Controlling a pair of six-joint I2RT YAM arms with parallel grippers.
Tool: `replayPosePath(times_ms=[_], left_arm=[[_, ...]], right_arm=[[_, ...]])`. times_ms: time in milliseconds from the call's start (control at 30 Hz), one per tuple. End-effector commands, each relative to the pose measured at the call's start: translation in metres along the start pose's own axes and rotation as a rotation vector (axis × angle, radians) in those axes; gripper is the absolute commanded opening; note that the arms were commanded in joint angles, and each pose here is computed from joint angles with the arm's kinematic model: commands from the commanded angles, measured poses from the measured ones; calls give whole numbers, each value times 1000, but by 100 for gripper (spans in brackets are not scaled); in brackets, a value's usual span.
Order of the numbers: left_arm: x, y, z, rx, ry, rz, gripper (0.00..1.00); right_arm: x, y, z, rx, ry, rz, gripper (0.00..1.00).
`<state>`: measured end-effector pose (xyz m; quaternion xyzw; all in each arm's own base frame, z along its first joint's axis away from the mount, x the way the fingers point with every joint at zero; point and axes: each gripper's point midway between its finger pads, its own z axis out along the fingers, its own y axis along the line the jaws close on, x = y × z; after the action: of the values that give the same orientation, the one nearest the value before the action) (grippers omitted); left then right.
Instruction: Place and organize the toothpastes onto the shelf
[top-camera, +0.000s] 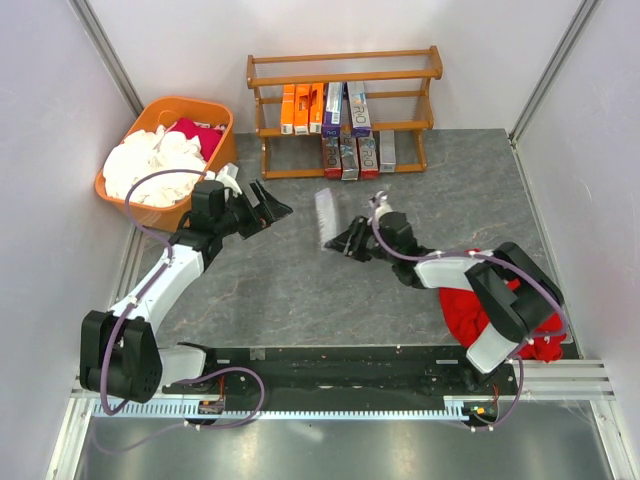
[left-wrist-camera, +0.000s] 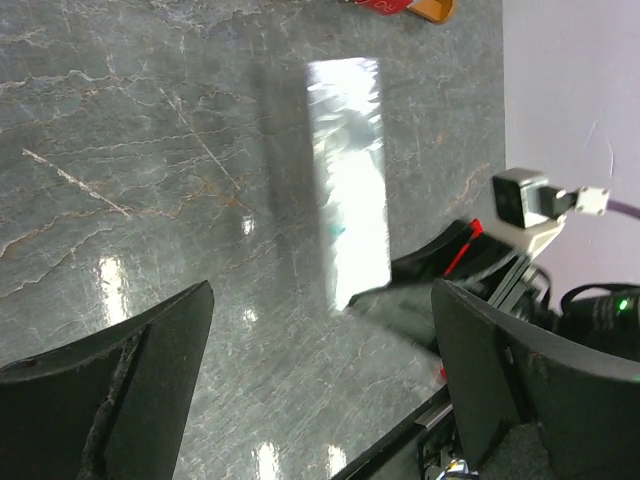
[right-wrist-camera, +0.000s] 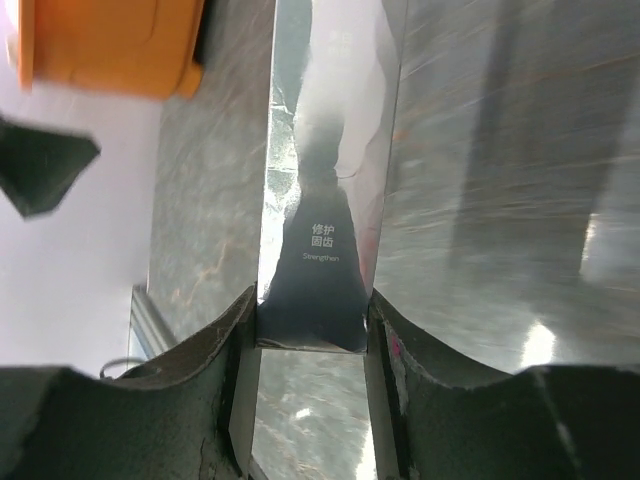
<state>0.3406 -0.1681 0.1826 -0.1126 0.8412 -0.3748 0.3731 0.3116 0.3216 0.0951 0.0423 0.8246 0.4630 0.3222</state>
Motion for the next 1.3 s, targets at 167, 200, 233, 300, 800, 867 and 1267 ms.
replayPosePath(times_ms=[167, 200, 233, 300, 800, 867, 1267], left_arm=[[-2, 3, 8, -4, 4, 34, 97], [-2, 4, 8, -6, 6, 32, 97], [-1, 4, 9, -6, 8, 30, 97], [-1, 5, 9, -6, 9, 30, 97], [5, 7, 15, 1, 40, 21, 97], [5, 9, 17, -1, 43, 17, 97], [6, 9, 21, 7, 59, 22, 97]], right_arm=[[-103, -28, -62, 60, -201, -59, 27], [-110, -30, -66, 58, -206, -60, 27], [-120, -44, -71, 92, -216, -38, 27], [-131, -53, -75, 96, -210, -31, 27], [-218, -111, -80, 131, -254, 47, 28], [-229, -112, -70, 119, -243, 43, 28], [-298, -153, -46, 115, -248, 114, 29]])
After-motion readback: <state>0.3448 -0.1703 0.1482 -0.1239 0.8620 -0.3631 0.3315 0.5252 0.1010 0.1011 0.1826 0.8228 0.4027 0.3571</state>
